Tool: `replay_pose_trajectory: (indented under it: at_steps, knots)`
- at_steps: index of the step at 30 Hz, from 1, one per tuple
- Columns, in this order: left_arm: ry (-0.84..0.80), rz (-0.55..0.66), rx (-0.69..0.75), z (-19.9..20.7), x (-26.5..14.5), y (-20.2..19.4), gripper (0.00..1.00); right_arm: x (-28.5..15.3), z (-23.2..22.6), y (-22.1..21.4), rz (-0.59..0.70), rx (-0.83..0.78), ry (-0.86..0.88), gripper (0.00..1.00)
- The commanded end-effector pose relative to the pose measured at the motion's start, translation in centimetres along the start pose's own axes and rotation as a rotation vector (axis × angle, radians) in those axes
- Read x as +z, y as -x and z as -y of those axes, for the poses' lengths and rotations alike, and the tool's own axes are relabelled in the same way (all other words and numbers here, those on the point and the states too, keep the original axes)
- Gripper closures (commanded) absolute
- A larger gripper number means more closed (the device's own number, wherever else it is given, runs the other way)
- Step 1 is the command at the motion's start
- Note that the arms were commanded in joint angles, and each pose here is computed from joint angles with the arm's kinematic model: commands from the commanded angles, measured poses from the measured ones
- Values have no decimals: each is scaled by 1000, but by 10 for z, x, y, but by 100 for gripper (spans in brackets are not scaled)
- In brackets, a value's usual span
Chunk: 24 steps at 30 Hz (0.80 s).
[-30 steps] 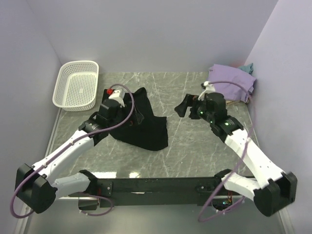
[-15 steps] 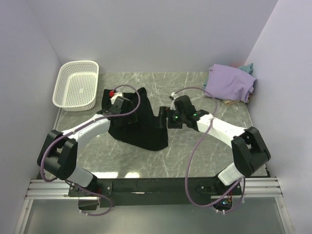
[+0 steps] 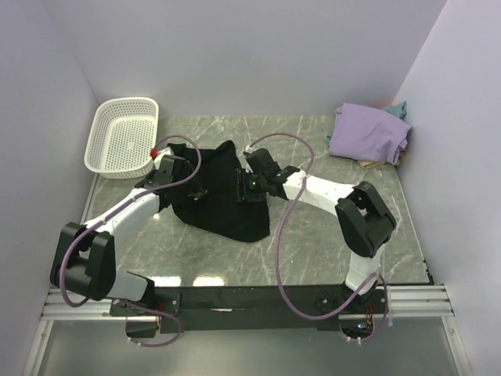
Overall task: Fold and stack the t-shirts
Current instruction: Flatten the tshirt out
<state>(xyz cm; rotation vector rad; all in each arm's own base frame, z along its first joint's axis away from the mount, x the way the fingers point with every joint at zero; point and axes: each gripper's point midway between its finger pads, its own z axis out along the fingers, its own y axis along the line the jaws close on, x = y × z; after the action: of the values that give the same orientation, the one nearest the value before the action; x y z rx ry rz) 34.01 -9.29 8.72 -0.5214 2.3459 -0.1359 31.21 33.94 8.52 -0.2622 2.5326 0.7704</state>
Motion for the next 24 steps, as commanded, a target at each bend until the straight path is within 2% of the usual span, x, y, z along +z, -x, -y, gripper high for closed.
replay_pose_trajectory:
  at_steps: [1, 2, 4, 6, 7, 11, 12, 14, 15, 17, 19, 21, 22, 23, 24]
  knots:
    - [-64, 36, 1, 6, -8, 11, 1, -8, 2, 21, 60, -33, -100, 89]
    - [-67, 28, 3, 6, -7, 10, 1, -16, 2, 27, 88, -46, -120, 100]
    - [-75, 32, 7, 6, -9, 12, 1, -47, -10, 34, 140, -95, -117, 100]
    - [-77, 39, 5, 6, -11, 15, 1, -72, -2, 25, 153, -139, -159, 100]
    - [-84, 46, 0, 7, -14, 18, 1, -98, -6, 19, 172, -156, -133, 100]
    - [-128, 62, -18, 15, -22, 26, 0, -148, 1, -48, 58, -185, -65, 100]
    - [-140, 64, -25, 17, -25, 27, 1, -167, -3, -70, 29, -162, -16, 100]
    - [-162, 75, -38, 22, -28, 31, 0, -169, 11, -128, -83, -101, -5, 100]
    - [-181, 71, -41, 25, -30, 31, 1, -183, 13, -144, -79, -73, 26, 100]
    - [-199, 71, -45, 28, -32, 32, 0, -181, 38, -190, -153, 62, -25, 100]
    - [-216, 73, -48, 31, -34, 33, 0, -189, 66, -217, -133, 172, -86, 100]
    - [-216, 76, -51, 31, -36, 34, 0, -199, 78, -224, -62, 344, -94, 100]
    - [-219, 73, -48, 31, -36, 32, 0, -198, 89, -227, -21, 407, -122, 86]
    - [-220, 74, -46, 30, -37, 32, 1, -199, 91, -221, 38, 494, -109, 63]
    - [-220, 80, -46, 30, -39, 33, 1, -206, 86, -210, 121, 535, -34, 44]
